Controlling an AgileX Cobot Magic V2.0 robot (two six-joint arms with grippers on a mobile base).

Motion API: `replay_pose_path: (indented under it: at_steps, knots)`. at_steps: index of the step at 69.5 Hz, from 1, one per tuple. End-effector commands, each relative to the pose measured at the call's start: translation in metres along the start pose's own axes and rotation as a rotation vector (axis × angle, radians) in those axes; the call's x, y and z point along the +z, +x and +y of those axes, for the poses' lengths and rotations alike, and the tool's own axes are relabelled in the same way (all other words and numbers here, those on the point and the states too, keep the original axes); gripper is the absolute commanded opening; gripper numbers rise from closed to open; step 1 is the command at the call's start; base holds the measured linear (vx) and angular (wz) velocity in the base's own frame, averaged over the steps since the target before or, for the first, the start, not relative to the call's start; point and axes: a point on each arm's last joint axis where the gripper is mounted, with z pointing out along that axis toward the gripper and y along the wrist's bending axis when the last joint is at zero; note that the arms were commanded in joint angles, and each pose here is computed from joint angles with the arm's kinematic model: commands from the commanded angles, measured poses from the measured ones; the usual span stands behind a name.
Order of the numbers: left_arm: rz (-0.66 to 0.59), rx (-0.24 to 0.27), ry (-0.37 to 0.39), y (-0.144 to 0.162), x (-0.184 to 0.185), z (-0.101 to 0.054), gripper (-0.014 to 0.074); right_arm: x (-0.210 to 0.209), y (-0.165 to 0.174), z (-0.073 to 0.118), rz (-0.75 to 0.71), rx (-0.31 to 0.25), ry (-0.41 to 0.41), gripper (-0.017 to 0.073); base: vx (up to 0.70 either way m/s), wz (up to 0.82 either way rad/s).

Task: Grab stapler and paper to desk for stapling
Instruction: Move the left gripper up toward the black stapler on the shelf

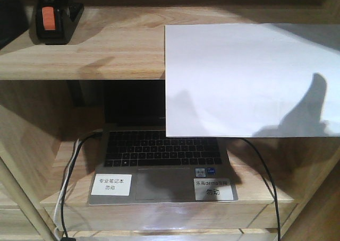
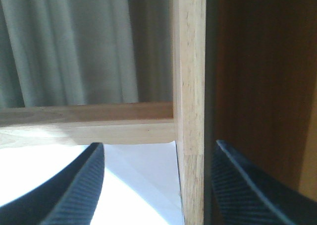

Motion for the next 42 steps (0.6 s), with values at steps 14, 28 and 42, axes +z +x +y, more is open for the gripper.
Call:
replay_pose_path:
  at_steps: [14,28,42]
  knots:
    - [-0.068,-0.049,-0.092,-0.042,0.05,0.006,0.068,-0.001,-0.014,0.0,-0.088,-0.008,0.007,0.0441,0.0,0.0]
    - [-0.022,-0.093,-0.215,-0.063,0.081,0.016,0.068,-0.001,-0.014,0.0,-0.088,-0.008,0.007,0.0441,0.0,0.0]
    - [0.09,-0.163,-0.381,-0.073,0.107,0.028,0.068,-0.001,-0.014,0.0,-0.088,-0.008,0.007,0.0441,0.0,0.0]
